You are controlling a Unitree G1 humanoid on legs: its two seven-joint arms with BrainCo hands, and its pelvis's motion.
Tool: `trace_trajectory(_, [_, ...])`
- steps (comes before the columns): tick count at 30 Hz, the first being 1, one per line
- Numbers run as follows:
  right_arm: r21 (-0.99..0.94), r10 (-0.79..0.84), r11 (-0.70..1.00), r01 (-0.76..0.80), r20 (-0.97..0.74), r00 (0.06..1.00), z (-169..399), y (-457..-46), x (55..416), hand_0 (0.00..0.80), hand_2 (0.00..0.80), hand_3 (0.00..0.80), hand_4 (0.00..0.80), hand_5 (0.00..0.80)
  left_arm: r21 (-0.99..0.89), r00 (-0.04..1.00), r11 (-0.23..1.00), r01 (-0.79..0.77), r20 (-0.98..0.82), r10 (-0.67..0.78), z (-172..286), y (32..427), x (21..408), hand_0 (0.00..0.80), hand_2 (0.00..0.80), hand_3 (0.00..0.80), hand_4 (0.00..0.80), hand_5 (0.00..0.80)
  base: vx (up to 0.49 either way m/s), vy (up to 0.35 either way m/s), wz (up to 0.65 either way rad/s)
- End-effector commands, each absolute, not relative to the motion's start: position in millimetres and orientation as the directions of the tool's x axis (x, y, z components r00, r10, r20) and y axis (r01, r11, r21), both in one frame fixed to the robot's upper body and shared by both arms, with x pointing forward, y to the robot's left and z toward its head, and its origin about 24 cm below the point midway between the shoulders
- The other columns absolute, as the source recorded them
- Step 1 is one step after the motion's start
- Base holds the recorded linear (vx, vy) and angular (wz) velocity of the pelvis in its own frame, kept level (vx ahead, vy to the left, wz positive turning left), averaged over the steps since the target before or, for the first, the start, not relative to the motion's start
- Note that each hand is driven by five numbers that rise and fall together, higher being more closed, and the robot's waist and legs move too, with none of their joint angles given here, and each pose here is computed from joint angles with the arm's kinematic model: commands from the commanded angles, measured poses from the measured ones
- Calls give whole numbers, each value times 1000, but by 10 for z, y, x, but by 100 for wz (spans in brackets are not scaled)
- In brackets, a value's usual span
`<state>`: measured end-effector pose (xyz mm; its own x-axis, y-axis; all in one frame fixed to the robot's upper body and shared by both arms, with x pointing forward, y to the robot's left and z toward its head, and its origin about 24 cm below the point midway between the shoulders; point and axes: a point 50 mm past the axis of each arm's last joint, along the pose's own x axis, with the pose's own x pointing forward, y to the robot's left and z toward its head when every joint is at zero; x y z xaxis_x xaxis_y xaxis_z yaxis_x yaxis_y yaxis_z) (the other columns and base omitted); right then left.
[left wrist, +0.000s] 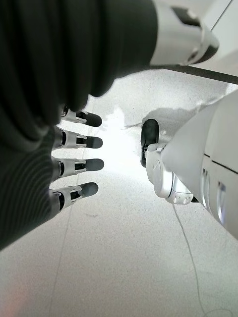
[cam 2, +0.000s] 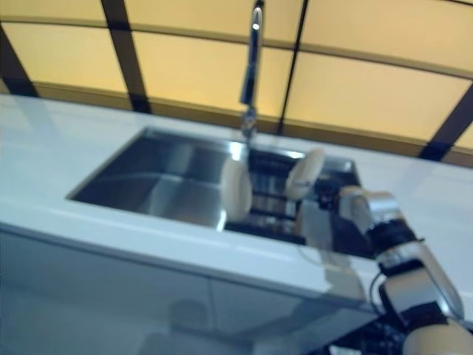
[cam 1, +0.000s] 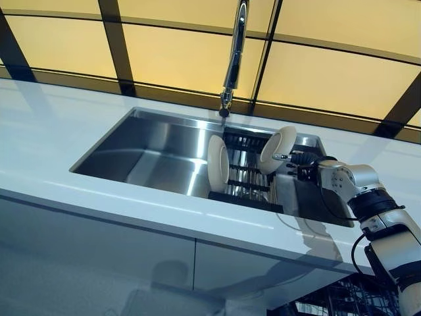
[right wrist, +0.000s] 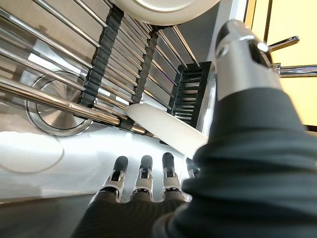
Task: Take plates into dishwasher
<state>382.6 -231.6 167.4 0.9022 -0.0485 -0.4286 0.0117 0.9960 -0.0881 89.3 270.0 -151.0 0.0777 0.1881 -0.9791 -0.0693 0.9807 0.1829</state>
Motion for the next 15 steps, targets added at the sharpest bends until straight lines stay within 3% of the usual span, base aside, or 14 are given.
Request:
trace_trajectory(1, [-113, -15, 993, -19, -288, 957, 2156, -2057, 3962, 0, 0, 0, 0, 0, 201, 106, 978, -65, -973, 207, -1474, 2709, 1039, 0, 0, 0, 0, 0, -12, 14, 8])
trace_trajectory(15, [-101, -102, 992, 78, -267, 958, 2202, -2174, 3982, 0, 0, 0, 0, 0, 171, 173, 975, -141, -966, 194, -1439, 2602, 1261, 0, 0, 0, 0, 0, 4, 8, 5])
